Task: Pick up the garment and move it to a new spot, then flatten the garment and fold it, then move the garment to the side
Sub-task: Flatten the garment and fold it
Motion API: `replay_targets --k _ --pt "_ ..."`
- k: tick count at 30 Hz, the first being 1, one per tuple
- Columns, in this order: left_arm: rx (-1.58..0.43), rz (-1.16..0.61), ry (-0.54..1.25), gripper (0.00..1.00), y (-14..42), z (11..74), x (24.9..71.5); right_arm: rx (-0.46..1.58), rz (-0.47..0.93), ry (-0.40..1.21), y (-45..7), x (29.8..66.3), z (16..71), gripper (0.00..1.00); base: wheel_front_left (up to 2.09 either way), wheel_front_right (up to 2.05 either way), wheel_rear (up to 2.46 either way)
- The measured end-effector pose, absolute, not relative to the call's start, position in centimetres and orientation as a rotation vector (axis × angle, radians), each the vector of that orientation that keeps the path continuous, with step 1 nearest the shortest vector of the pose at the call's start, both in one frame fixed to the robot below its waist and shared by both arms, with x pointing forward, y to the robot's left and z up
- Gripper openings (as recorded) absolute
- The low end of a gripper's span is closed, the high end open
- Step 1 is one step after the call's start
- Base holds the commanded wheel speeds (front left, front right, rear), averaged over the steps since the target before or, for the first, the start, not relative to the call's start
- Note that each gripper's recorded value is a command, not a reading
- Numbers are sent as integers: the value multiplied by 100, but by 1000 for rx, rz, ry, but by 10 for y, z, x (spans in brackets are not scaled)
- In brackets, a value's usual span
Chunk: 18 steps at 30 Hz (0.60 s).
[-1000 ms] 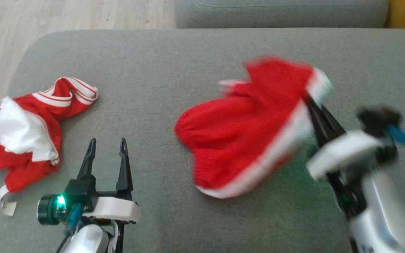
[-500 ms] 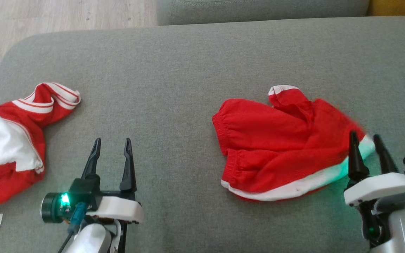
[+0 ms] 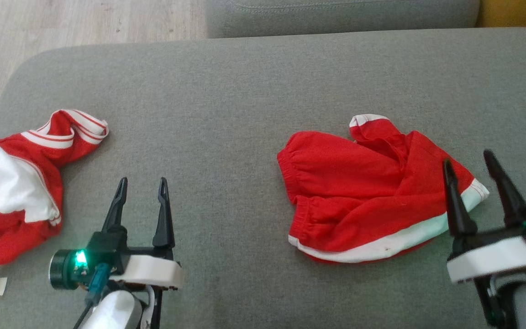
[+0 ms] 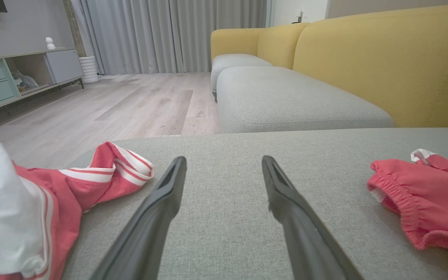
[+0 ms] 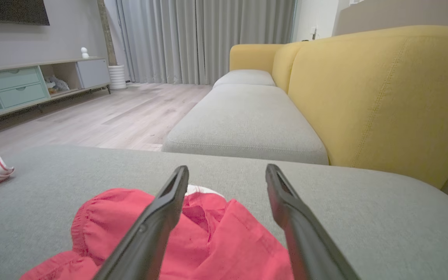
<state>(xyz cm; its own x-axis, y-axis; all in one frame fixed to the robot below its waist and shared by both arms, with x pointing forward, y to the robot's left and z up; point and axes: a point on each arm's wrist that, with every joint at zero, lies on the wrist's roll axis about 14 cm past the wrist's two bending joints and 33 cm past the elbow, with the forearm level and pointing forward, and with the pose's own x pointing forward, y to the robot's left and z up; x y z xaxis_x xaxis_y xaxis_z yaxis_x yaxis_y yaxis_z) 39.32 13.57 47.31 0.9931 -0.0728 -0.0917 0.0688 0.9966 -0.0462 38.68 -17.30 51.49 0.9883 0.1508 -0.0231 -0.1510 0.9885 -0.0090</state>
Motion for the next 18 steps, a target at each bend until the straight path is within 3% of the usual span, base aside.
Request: replay_targets --k 12,18 --pt "-36 -87 115 100 132 469 388 24 149 49 -171 373 514 100 0 0 0" --pt "-40 -203 159 100 103 464 382 25 149 60 -171 373 512 100 0 0 0"
